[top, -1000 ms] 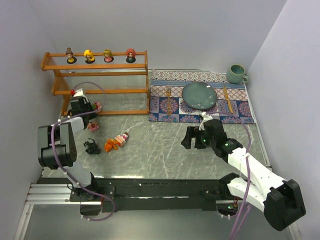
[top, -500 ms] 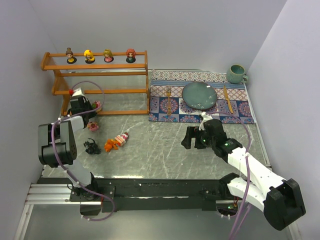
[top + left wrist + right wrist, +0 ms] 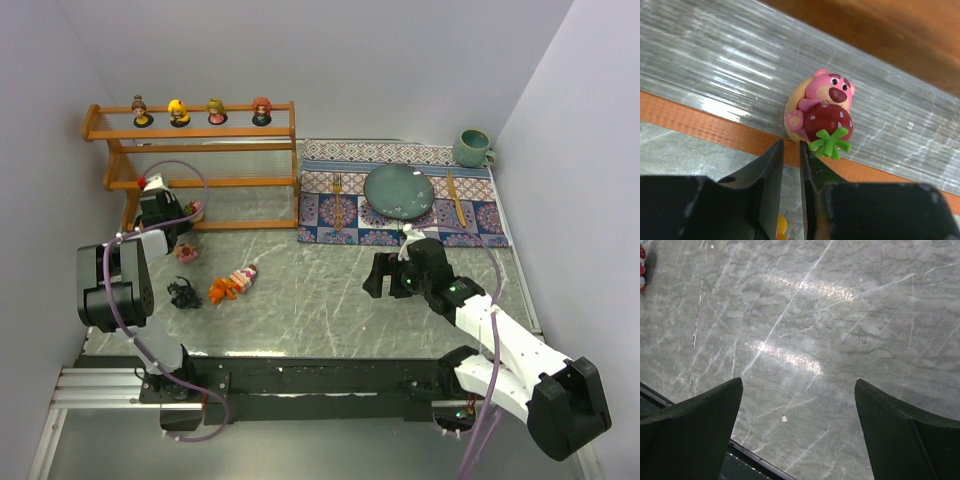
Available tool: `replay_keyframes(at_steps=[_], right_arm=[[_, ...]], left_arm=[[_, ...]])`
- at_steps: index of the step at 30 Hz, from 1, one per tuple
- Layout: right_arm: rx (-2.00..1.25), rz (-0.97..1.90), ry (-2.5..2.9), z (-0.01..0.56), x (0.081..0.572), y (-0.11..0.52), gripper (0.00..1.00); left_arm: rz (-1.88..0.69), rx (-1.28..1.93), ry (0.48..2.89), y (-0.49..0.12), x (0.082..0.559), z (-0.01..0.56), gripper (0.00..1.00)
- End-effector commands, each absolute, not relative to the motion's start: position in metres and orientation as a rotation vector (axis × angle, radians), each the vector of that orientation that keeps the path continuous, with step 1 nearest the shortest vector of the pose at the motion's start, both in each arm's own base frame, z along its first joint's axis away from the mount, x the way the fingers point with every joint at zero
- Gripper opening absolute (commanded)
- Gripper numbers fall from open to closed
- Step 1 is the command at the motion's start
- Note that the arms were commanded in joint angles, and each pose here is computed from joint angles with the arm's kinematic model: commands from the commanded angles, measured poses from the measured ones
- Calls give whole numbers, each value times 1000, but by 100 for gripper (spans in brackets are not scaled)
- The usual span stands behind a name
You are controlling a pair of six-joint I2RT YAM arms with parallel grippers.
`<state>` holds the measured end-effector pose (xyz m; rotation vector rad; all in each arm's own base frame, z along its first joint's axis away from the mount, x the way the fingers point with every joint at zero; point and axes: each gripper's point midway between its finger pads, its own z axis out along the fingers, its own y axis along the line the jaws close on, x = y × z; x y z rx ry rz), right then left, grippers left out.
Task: Place and organize the plastic toys onto the shelf
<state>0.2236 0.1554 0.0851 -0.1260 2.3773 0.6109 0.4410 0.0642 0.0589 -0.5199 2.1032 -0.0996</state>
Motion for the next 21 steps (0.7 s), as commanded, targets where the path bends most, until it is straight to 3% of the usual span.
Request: replay_keyframes(at_steps=[1, 13, 21], right_arm=[[-139, 600, 2329, 98, 233, 158, 100], [-137, 603, 2331, 100, 234, 158, 100], [-140, 623, 2311, 105, 232, 160, 100]], left_arm=[[-102, -516, 2044, 69, 457, 74, 25], [-108, -508, 2046, 68, 458, 76, 27], [-115, -513, 2022, 64, 433, 101, 31]])
